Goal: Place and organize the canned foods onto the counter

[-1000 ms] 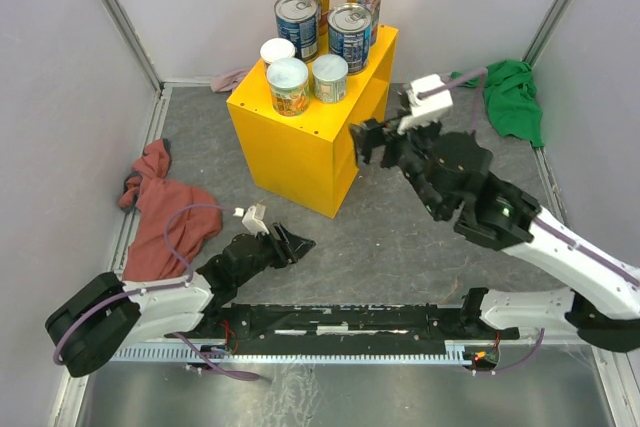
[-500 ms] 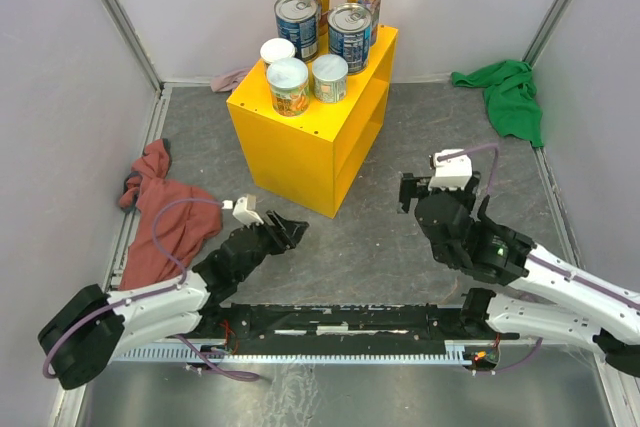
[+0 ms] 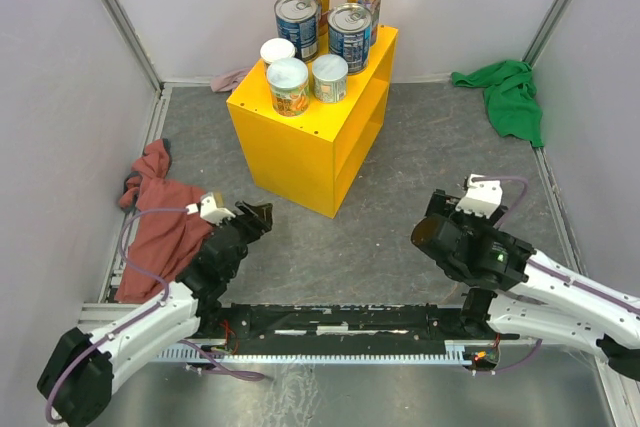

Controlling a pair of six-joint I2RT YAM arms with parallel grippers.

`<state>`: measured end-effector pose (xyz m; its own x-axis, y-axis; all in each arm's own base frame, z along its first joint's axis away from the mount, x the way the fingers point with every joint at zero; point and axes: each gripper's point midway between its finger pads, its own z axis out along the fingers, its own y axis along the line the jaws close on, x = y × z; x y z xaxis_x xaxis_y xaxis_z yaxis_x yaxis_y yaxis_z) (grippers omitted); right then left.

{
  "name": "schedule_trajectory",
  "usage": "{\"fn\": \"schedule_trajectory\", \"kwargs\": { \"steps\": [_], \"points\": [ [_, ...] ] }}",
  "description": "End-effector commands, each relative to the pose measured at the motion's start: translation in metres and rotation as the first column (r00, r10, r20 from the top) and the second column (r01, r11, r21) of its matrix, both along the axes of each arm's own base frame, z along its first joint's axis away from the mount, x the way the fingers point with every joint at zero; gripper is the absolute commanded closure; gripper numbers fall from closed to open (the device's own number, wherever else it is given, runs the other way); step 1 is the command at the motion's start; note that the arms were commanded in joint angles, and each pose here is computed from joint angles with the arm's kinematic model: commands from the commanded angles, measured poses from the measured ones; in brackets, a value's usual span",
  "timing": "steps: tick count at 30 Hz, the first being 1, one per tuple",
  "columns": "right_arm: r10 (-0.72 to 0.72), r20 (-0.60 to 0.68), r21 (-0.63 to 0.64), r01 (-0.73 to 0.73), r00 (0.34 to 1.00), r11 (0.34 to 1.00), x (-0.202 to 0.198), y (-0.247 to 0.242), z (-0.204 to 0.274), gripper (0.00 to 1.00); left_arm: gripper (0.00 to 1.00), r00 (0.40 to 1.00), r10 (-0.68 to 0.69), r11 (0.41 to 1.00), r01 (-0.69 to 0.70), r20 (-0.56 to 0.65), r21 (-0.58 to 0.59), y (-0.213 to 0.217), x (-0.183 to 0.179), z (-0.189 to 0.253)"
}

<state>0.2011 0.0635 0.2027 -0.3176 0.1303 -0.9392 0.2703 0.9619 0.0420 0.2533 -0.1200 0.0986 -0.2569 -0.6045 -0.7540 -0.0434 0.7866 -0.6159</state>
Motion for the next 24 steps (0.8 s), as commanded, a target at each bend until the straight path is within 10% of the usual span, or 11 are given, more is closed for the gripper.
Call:
{"fn": "schedule_trajectory", "kwargs": {
  "steps": [1,24],
  "points": [
    [-0.144,0.049,-0.002,0.144,0.988,0.99,-0.005,-0.028,0.006,0.01,0.23,0.995,0.102,0.991,-0.103,0.015,0.082,0.03,0.009,0.003],
    [-0.157,-0.009,-0.091,0.155,0.988,0.984,-0.002,-0.018,0.001,0.01,0.19,0.954,0.287,0.94,-0.298,0.087,0.168,0.08,0.018,0.025]
  ]
}}
